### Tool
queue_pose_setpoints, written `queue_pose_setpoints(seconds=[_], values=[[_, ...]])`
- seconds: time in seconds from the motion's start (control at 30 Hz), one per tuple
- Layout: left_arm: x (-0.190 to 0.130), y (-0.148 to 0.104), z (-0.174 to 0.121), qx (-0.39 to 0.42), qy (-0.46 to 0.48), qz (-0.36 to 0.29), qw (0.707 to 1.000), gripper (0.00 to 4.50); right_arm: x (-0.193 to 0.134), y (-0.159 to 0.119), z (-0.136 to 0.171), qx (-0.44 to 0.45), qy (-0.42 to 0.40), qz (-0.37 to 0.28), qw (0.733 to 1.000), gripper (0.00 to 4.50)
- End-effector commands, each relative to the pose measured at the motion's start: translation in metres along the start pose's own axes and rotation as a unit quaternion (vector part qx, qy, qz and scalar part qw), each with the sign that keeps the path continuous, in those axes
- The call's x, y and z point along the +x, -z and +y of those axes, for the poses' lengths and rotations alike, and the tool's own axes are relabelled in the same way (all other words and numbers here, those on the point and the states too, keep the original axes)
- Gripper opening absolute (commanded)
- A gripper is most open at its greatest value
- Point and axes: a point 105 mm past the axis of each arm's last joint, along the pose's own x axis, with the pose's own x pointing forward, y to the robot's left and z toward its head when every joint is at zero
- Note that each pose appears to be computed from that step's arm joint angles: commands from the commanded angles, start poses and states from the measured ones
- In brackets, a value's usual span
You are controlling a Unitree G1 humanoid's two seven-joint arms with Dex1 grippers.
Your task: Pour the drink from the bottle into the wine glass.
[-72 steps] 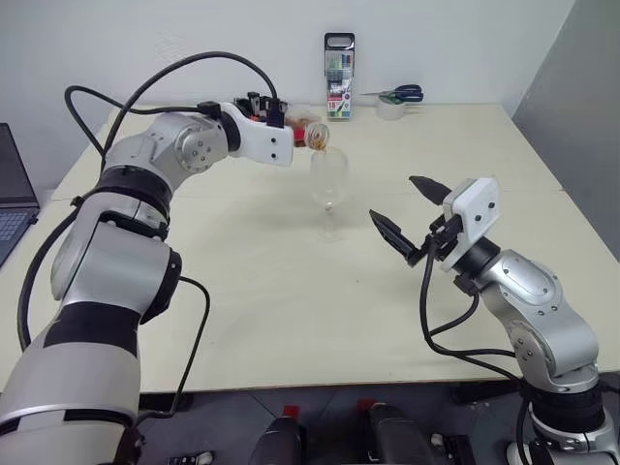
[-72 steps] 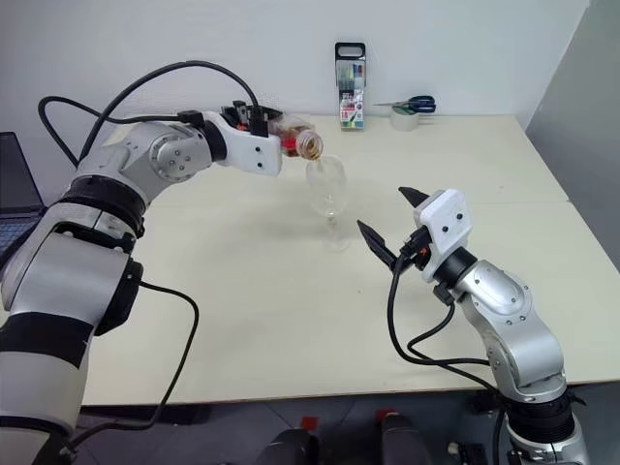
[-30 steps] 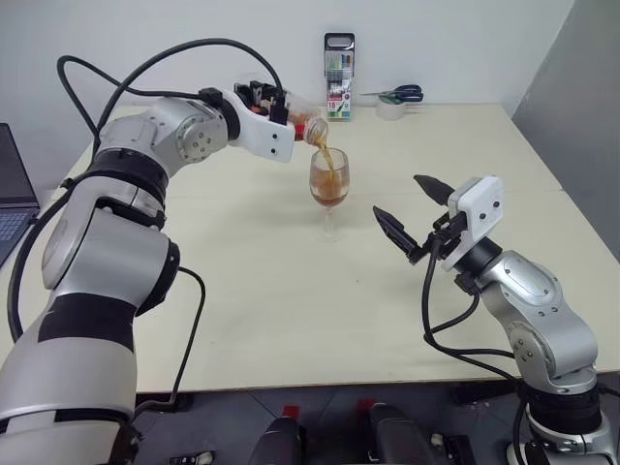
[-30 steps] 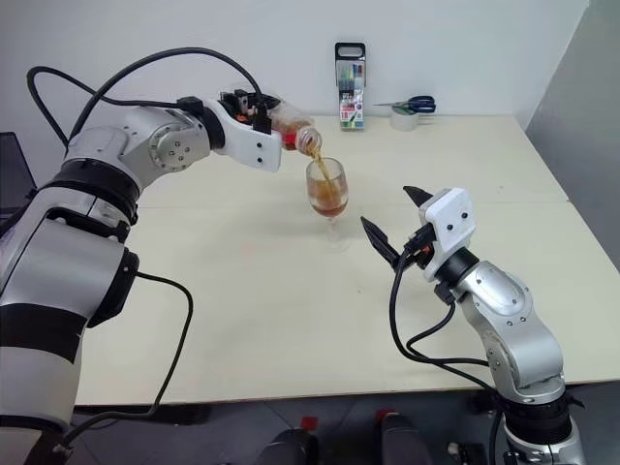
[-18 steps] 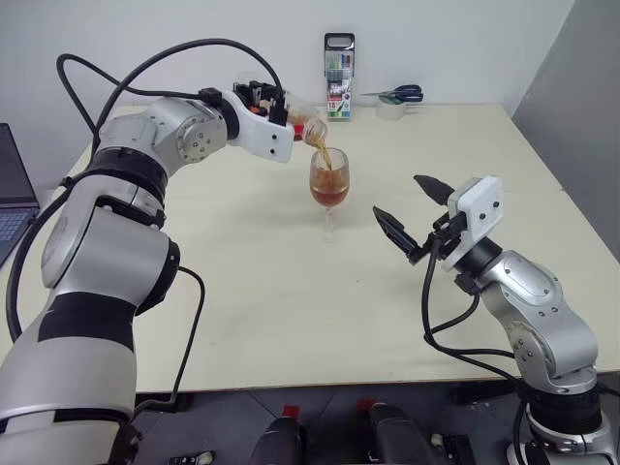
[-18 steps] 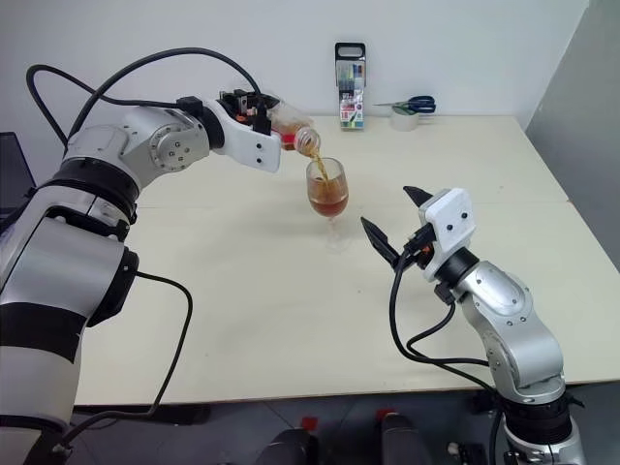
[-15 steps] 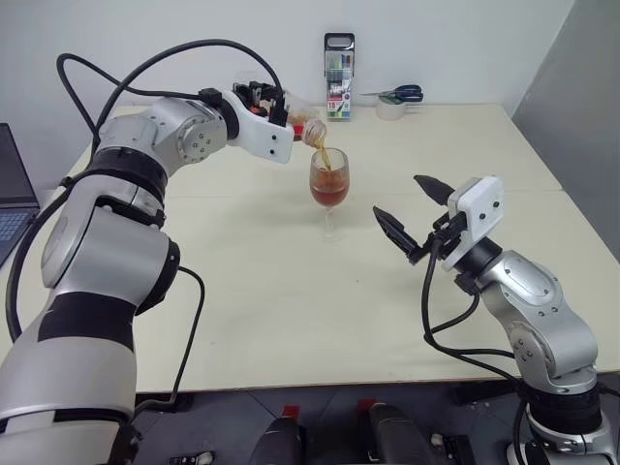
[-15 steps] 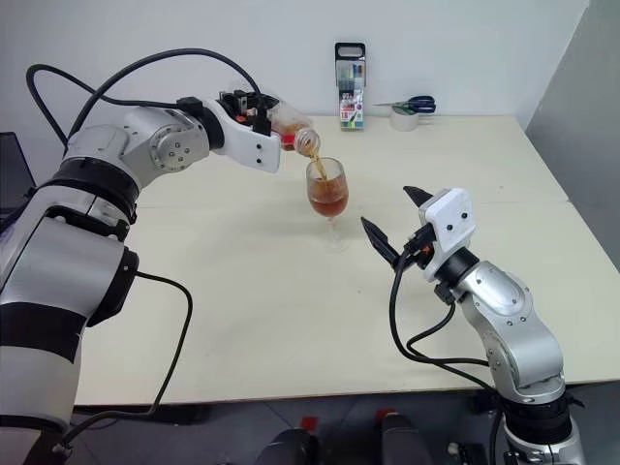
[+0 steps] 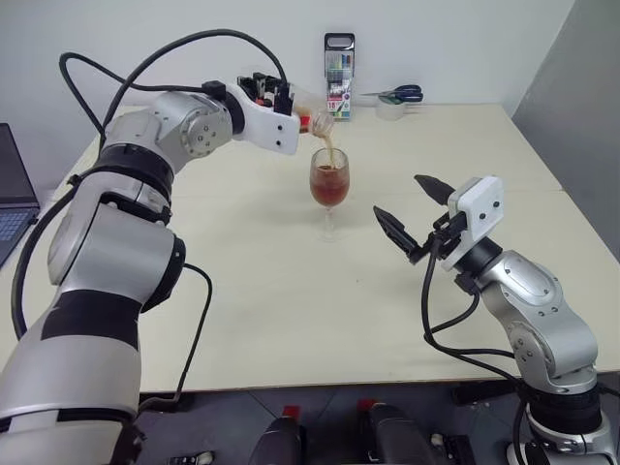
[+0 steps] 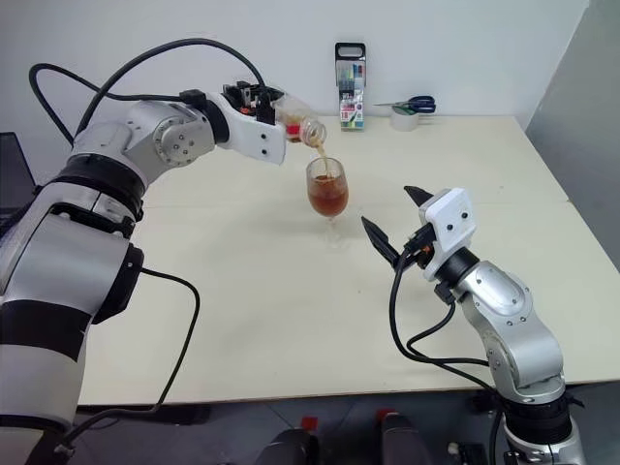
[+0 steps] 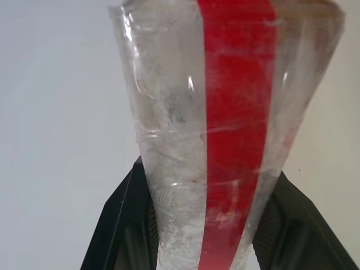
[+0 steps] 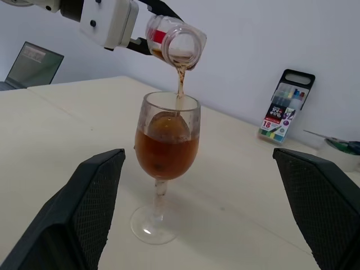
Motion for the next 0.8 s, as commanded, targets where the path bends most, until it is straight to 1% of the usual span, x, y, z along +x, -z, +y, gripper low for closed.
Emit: queue_pose_setpoints(seconds=[0.03,0.13,0.2,0.33,0.37,0.47,0.57,0.6,0.63,0.67,0.73,0.77,0.8], values=[[-0.004,0.003,0.013,-0.036,-0.028,-0.002,0.999,1.68,-0.004,-0.012,-0.001,-0.011,0.004,-0.023,1.000,4.50],[-0.006,0.004,0.011,-0.085,-0.034,-0.009,0.996,1.68,-0.004,-0.012,-0.001,-0.012,0.002,-0.022,1.000,4.50],[-0.007,0.003,0.012,-0.131,-0.045,-0.021,0.990,1.68,-0.004,-0.012,0.000,-0.011,-0.001,-0.023,1.000,4.50],[-0.011,0.004,0.018,-0.242,-0.078,-0.050,0.966,1.68,-0.003,-0.011,0.002,-0.003,-0.011,-0.023,1.000,4.50],[-0.013,0.006,0.020,-0.289,-0.096,-0.057,0.951,1.68,-0.003,-0.010,0.004,0.000,-0.016,-0.022,1.000,4.50],[-0.018,0.017,0.021,-0.393,-0.133,-0.065,0.908,1.68,-0.002,-0.009,0.008,0.007,-0.029,-0.022,0.999,4.50],[-0.028,0.040,0.011,-0.503,-0.196,-0.037,0.841,1.68,-0.002,-0.010,0.013,0.006,-0.057,-0.019,0.998,4.50],[-0.031,0.045,0.007,-0.522,-0.208,-0.028,0.827,1.68,-0.002,-0.010,0.014,0.004,-0.064,-0.017,0.998,4.50],[-0.034,0.052,-0.001,-0.545,-0.221,-0.011,0.809,1.68,-0.004,-0.010,0.014,-0.001,-0.072,-0.013,0.997,4.50],[-0.039,0.059,-0.013,-0.576,-0.235,0.009,0.783,1.68,-0.006,-0.010,0.014,-0.006,-0.083,-0.011,0.996,4.50],[-0.048,0.068,-0.036,-0.618,-0.252,0.042,0.743,1.68,-0.010,-0.011,0.014,-0.009,-0.105,-0.008,0.994,4.50],[-0.052,0.070,-0.046,-0.633,-0.258,0.055,0.728,1.68,-0.012,-0.012,0.016,-0.008,-0.118,-0.008,0.993,4.50],[-0.054,0.070,-0.051,-0.642,-0.260,0.062,0.719,1.68,-0.013,-0.012,0.017,-0.007,-0.127,-0.008,0.992,4.50]])
